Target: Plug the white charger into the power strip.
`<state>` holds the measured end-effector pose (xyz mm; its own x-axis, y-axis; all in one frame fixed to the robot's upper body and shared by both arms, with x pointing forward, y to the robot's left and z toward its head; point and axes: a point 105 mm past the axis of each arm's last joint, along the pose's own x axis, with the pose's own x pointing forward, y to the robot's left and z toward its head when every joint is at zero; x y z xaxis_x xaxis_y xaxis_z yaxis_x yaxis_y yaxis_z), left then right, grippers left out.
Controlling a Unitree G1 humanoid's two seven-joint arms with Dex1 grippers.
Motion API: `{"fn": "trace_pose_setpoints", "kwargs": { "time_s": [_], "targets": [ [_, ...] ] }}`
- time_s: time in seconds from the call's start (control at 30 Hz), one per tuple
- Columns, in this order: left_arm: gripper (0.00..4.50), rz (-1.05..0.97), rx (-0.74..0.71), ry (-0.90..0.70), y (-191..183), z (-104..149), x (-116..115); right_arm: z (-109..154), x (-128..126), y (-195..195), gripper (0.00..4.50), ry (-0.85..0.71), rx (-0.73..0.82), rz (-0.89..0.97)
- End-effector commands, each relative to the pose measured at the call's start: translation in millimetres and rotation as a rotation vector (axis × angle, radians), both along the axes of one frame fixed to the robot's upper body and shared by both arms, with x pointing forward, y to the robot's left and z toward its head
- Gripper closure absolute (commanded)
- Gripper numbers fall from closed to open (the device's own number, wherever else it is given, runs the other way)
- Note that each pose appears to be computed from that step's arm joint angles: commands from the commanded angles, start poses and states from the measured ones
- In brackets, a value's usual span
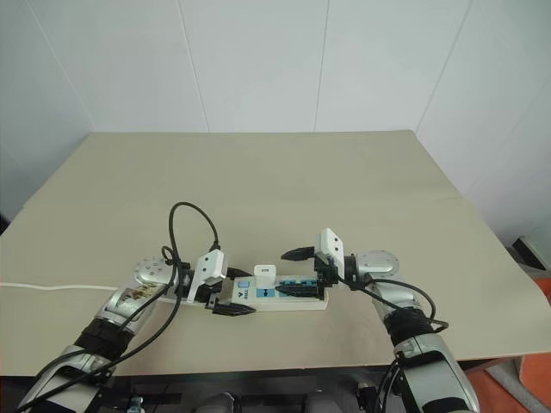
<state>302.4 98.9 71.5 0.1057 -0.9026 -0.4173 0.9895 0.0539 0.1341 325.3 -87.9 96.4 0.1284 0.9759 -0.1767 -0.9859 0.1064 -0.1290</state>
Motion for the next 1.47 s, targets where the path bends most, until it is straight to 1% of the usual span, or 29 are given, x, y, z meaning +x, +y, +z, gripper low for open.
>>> {"fn": "trace_pose_setpoints", "kwargs": {
  "time_s": [0.03, 0.07, 0.1, 0.2, 0.3, 0.4, 0.47, 0.6, 0.8, 0.93, 1.03, 1.13, 1.27, 1.47],
  "targets": [
    [0.47, 0.007, -0.011, -0.001, -2, 2, 3, -9, -2, -15, 0.00, 0.064, -0.033, -0.043],
    [0.19, 0.009, -0.021, -0.002, -3, 3, 4, -5, -1, -18, 0.00, 0.057, -0.027, -0.050],
    [0.03, 0.013, -0.039, -0.003, -5, 5, 5, 0, -1, -21, 0.00, 0.045, -0.017, -0.061],
    [0.03, 0.003, -0.074, -0.012, -5, 14, 6, 14, -3, -34, 0.00, 0.024, 0.021, -0.103],
    [0.03, -0.012, -0.103, -0.021, -4, 23, 4, 22, -6, -44, 0.00, 0.008, 0.026, -0.129],
    [0.03, -0.013, -0.117, -0.053, 4, 37, 3, 33, -9, -57, 0.00, -0.018, 0.029, -0.157],
    [0.03, -0.006, -0.128, -0.078, 13, 48, 2, 42, -11, -65, 0.00, -0.038, 0.032, -0.180],
    [0.03, -0.003, -0.105, -0.115, 38, 66, -6, 55, -14, -86, 0.00, -0.073, 0.013, -0.237],
    [0.03, 0.038, -0.051, -0.138, 76, 83, -16, 63, -25, -115, 0.00, -0.102, -0.052, -0.321],
    [0.03, 0.059, -0.051, -0.148, 88, 95, -22, 69, -34, -129, 0.00, -0.112, -0.084, -0.354],
    [0.03, 0.055, -0.055, -0.135, 91, 97, -27, 72, -38, -136, 0.00, -0.104, -0.094, -0.374],
    [0.03, 0.060, -0.056, -0.126, 90, 94, -27, 69, -42, -144, 0.00, -0.102, -0.116, -0.407],
    [0.03, 0.044, -0.070, -0.113, 86, 93, -29, 67, -45, -146, 0.00, -0.105, -0.121, -0.416],
    [0.03, 0.031, -0.074, -0.112, 80, 92, -25, 66, -48, -145, 0.00, -0.110, -0.121, -0.423]
  ]
}}
